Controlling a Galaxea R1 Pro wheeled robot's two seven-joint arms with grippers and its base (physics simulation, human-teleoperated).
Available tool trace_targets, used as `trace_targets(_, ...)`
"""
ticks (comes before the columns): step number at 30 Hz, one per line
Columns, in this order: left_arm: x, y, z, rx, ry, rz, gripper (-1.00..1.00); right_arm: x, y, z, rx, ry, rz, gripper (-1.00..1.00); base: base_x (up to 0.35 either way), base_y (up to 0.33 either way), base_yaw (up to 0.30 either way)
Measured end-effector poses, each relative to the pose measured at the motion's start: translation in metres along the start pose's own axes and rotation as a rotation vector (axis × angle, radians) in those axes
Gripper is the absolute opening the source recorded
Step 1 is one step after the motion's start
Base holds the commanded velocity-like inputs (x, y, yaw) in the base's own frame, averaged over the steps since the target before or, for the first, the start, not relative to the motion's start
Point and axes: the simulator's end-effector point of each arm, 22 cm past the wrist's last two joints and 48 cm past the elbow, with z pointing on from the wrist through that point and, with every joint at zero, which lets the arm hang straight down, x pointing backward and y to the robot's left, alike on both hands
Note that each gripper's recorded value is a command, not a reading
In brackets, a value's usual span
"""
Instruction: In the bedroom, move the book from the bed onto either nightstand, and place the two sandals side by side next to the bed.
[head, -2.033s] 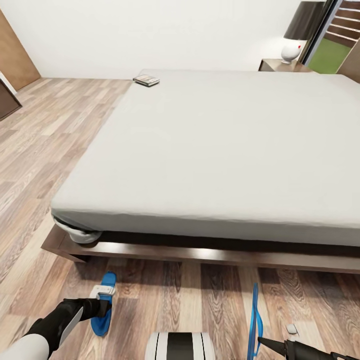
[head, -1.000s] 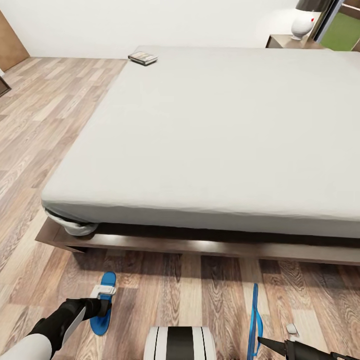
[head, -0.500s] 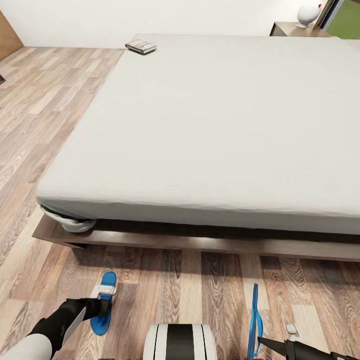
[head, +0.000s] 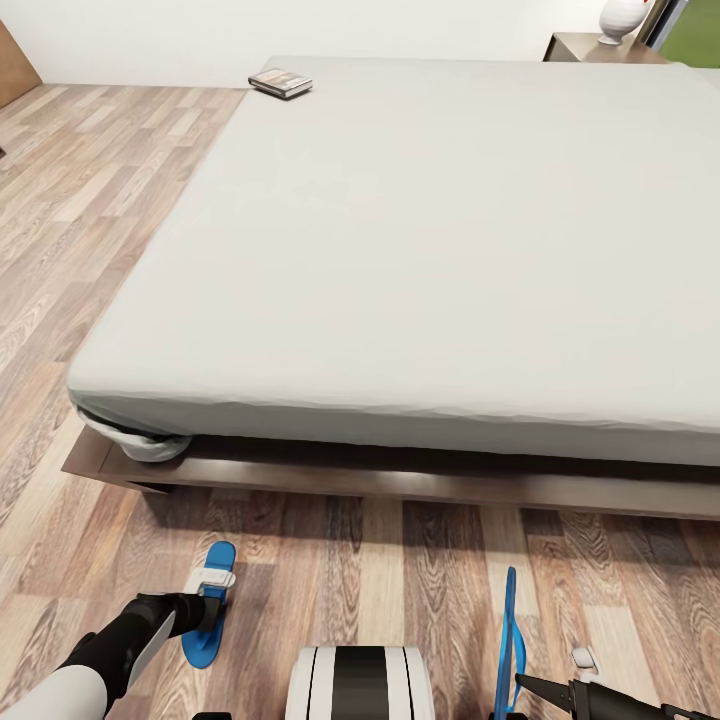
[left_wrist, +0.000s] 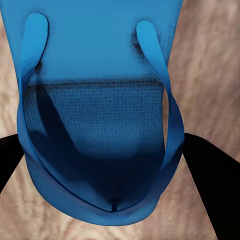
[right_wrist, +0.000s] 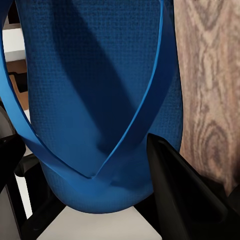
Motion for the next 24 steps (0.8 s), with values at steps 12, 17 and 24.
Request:
trace_targets(12,0.0,0.0,0.0,0.0,0.0,0.0,-1.0,0.0,-0.0001,-0.0001,0.0,0.0,0.0,-1.0,0.0,0.0,0.0)
trace_targets(17,0.0,0.0,0.0,0.0,0.0,0.0,-1.0,-0.0001,-0.0001,-0.0001,0.0,0.0,0.0,-1.0,0.0,0.0,0.0)
trace_targets(24,0.0049,-0.0037,0.0023,0.012,0.0,-0.025,1.0,0.0002,-0.0004,-0.0002,0.001,0.0,0.001,-1.0,0.0,0.0,0.0)
